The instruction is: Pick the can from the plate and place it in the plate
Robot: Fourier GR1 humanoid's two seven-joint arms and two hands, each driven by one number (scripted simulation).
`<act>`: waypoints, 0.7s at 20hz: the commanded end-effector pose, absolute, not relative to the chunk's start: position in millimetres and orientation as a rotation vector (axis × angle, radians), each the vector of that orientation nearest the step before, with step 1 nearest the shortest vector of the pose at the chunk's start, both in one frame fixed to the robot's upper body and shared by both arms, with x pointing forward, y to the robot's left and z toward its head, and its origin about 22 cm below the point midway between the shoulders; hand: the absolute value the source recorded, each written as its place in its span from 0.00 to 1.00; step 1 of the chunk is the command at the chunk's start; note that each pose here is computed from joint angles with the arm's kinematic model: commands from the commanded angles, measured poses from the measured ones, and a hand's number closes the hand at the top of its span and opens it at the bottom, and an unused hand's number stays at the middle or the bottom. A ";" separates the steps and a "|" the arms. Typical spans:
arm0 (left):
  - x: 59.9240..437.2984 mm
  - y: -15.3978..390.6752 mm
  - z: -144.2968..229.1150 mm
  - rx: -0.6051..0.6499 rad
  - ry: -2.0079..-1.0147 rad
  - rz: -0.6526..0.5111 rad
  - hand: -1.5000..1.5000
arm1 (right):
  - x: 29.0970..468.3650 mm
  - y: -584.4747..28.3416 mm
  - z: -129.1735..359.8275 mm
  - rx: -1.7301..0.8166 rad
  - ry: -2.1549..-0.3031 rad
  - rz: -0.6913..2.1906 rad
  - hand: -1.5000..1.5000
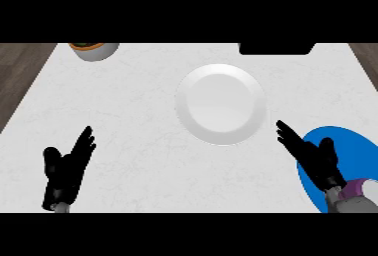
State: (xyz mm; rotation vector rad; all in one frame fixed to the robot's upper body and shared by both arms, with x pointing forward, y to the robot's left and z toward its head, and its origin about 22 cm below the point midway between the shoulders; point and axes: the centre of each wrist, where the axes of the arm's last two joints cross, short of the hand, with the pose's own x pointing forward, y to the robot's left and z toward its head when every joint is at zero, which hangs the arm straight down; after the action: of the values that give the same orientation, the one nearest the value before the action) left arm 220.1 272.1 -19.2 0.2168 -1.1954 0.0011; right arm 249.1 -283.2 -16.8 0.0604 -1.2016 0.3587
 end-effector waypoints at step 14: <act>275.5 290.4 100.3 0.197 -1.737 -0.191 0.50 | 186.8 -272.6 18.9 0.437 -1.791 0.985 0.00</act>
State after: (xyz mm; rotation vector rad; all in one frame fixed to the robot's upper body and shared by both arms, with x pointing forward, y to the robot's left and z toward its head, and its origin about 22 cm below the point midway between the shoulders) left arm 271.1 283.6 79.8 0.2077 -1.6726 -0.1666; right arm 219.6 -245.3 47.2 0.3641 -1.7104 1.1175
